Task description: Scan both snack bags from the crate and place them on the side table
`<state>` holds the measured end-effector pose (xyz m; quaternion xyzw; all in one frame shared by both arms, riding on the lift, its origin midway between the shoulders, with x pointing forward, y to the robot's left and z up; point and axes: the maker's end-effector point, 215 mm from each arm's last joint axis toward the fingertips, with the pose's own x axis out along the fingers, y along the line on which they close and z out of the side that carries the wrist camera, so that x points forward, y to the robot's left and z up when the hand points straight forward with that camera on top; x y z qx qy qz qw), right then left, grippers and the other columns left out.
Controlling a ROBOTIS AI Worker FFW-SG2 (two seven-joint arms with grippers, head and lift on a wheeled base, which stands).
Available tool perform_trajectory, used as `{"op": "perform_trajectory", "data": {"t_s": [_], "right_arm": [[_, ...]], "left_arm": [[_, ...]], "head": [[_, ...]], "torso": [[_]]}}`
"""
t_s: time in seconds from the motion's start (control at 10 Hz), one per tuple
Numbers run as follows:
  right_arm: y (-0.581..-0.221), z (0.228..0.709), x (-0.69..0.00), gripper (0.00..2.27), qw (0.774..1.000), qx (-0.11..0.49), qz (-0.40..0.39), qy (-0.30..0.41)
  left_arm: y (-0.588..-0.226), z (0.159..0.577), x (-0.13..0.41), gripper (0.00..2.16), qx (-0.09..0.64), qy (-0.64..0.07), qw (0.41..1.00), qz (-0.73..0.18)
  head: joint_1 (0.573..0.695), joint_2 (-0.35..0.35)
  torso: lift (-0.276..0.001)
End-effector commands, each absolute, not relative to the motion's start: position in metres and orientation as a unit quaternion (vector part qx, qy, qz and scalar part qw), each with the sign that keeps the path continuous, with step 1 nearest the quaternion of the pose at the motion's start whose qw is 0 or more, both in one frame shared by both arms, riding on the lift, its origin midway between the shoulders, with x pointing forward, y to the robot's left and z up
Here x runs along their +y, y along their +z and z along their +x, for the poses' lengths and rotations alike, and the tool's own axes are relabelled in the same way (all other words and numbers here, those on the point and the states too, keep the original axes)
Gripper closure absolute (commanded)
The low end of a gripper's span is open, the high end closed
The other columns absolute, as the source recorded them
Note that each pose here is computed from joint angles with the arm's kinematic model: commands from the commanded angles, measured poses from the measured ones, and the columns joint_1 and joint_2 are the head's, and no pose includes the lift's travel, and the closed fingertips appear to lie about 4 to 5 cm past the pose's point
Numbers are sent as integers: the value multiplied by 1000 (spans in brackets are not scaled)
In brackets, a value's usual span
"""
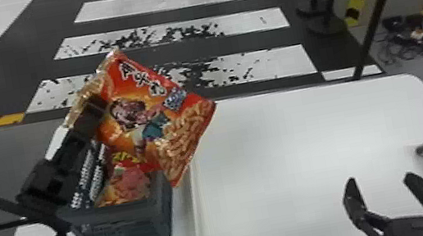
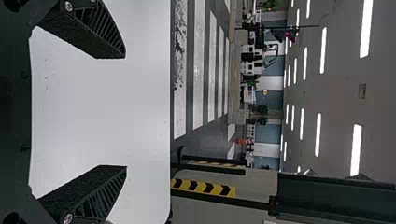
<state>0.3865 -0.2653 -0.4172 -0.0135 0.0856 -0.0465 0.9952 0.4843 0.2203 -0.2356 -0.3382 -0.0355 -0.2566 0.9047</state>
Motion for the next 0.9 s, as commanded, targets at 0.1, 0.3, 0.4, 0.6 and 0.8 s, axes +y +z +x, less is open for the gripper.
{"op": "perform_trajectory", "data": {"t_s": [0.1, 0.3, 0.4, 0.6, 0.8], "right_arm": [[-414, 384, -268, 80, 996, 80, -12, -50], [-414, 383, -269, 80, 996, 78, -11, -51], [-415, 381, -270, 80, 995, 80, -11, -52], [-413, 379, -278, 80, 995, 77, -12, -58], [-414, 378, -280, 80, 995, 77, -9, -60]], "left_arm": [[-264, 499, 143, 2142, -10, -286, 897, -337], [-289, 507, 80, 2142, 21, -314, 893, -321], [-304, 511, 51, 2142, 36, -324, 893, -312], [-326, 510, 0, 2142, 69, -348, 893, -276], [-349, 510, -31, 2142, 100, -363, 890, -256]], "head": [[695, -91], [695, -151], [695, -193], [695, -271], [695, -332]], "torso": [[-98], [-98], [-98], [-98], [-98]]}}
